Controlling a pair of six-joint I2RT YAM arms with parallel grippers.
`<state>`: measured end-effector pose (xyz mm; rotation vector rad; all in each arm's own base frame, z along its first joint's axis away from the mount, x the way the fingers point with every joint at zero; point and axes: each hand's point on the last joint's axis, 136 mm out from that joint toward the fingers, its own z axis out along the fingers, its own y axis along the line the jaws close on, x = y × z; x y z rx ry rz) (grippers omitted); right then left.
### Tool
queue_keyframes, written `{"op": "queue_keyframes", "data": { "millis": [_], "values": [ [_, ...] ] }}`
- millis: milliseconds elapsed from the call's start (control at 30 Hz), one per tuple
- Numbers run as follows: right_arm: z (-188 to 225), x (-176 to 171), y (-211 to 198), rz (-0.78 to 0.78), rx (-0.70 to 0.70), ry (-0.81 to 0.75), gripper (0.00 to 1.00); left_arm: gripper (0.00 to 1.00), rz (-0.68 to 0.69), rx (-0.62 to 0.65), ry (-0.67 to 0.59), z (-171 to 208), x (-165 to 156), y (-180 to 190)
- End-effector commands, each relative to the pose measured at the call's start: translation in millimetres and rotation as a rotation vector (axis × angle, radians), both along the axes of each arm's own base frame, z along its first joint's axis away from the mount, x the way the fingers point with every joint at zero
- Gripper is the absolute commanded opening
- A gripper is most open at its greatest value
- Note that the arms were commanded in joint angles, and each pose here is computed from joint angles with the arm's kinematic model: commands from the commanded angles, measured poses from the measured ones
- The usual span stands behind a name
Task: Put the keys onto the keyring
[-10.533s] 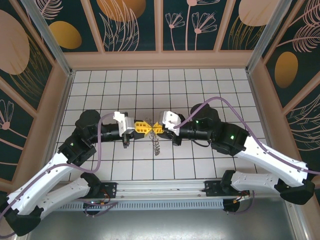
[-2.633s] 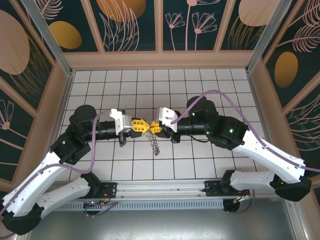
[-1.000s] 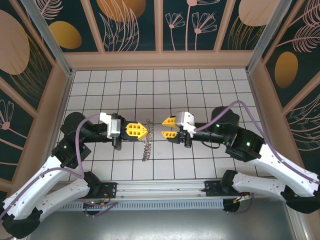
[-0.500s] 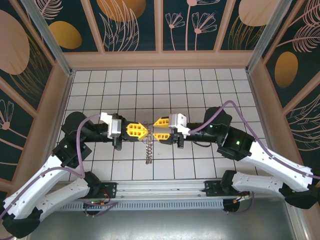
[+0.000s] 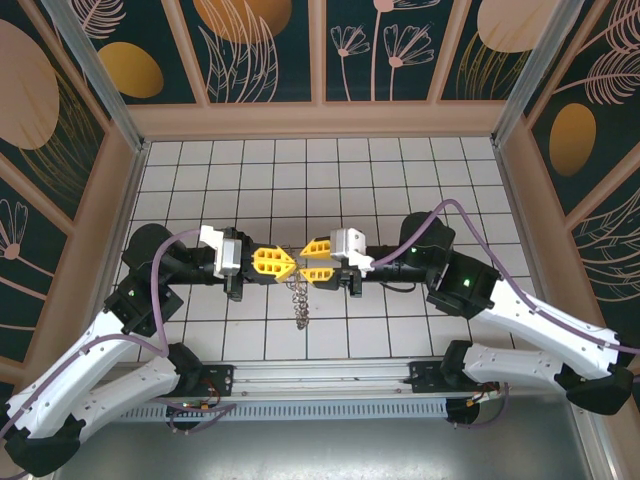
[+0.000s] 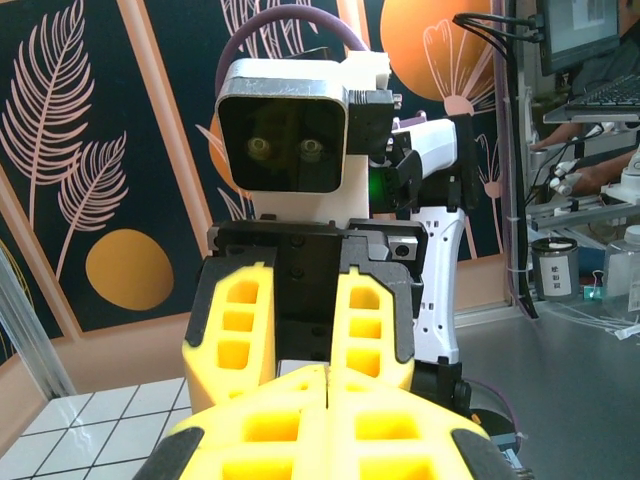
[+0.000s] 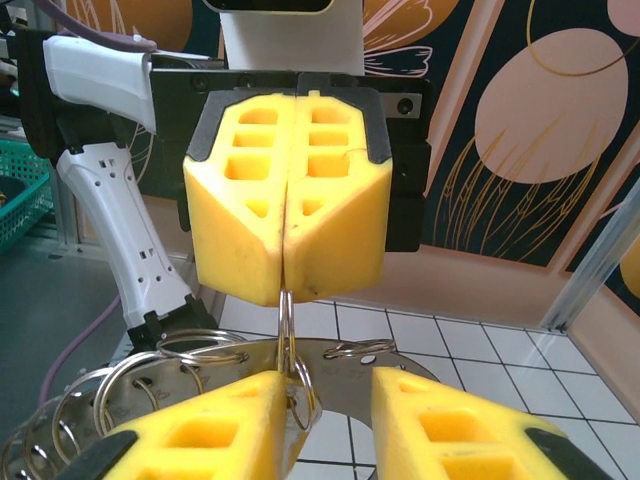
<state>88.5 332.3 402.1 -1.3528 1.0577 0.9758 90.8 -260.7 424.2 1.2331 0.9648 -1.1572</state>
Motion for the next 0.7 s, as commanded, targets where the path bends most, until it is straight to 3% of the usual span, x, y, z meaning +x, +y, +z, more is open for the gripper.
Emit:
{"op": "queue_keyframes", "data": {
  "millis": [0, 267, 533, 667],
  "values": [
    [12, -8, 0, 0.041, 0.049, -0.025, 0.29, 0.0, -0.023, -0.033, -0.026, 8, -6, 1],
    [11, -6, 5, 0.042, 0.053, -0.037, 0.27, 0.0, -0.018, -0.033, -0.022, 7, -3, 0],
    [5, 6, 6, -0.001, 0.029, -0.048, 0.0, 0.0, -0.031, -0.032, -0.024, 8, -2, -4],
    [6, 18, 2, -0.06, -0.003, -0.048, 0.0, 0.0, 0.044, 0.036, -0.012, -1, 13, -6]
  ]
}}
